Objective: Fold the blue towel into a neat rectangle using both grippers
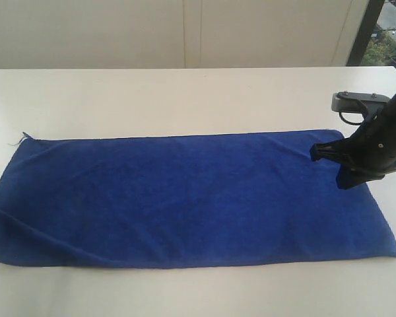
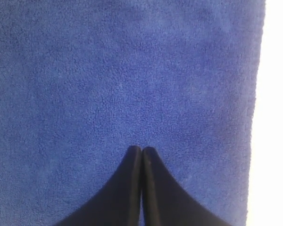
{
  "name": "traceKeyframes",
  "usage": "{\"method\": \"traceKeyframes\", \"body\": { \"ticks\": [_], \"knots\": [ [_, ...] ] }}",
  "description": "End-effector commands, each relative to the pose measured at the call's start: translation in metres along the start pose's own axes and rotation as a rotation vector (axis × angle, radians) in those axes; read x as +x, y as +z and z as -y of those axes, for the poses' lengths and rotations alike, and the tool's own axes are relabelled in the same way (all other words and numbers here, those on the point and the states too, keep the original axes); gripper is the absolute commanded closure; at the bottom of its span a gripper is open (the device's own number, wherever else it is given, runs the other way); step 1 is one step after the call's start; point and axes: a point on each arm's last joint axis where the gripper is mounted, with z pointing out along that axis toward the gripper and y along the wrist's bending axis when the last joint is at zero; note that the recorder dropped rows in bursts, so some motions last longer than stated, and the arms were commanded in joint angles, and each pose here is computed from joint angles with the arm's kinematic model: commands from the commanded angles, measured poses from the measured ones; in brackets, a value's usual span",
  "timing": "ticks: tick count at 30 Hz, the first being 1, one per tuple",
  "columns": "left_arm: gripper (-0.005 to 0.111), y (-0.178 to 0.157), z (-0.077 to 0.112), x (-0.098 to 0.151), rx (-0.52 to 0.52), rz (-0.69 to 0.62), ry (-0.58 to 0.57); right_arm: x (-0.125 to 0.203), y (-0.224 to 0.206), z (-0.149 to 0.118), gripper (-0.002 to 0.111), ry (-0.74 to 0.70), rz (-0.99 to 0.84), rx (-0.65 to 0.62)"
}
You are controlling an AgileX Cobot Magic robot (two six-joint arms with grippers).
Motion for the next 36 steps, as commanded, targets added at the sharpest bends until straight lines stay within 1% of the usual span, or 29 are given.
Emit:
{"method": "traceKeyframes", "body": {
  "ticks": [1,10,17,27,28,30,33,34,36],
  "knots": [
    [0.107,-0.002,0.002,0.004,-0.002,-0.036,0.018,0.001,-0.002,-0.001,0.108,-0.009,0.002,-0.005],
    [0.107,-0.003,0.002,0.009,-0.010,-0.093,0.040,0.001,-0.002,-0.002,0.108,-0.005,0.002,-0.008],
    [0.107,-0.003,-0.004,0.012,-0.066,-0.132,0.042,0.001,-0.002,-0.002,0.108,-0.005,0.000,-0.008],
    [0.107,0.001,-0.006,0.009,-0.069,-0.120,0.030,0.001,-0.002,-0.002,0.108,-0.005,0.003,-0.008],
    [0.105,0.003,-0.006,0.008,-0.064,-0.119,0.025,0.001,-0.002,-0.002,0.108,-0.005,0.003,-0.008],
    [0.097,0.005,-0.007,0.008,-0.059,-0.124,0.021,0.001,-0.002,-0.002,0.108,-0.005,0.003,-0.008],
    [0.079,0.007,-0.008,0.007,-0.059,-0.127,0.019,0.001,-0.002,-0.002,0.108,-0.005,0.003,-0.008],
    [0.071,0.007,-0.008,0.007,-0.059,-0.125,0.019,0.001,-0.002,-0.002,0.108,-0.005,0.003,-0.008],
    [0.063,0.007,-0.008,0.007,-0.062,-0.121,0.020,0.001,-0.002,-0.002,0.108,-0.005,0.003,-0.008]
  ]
}}
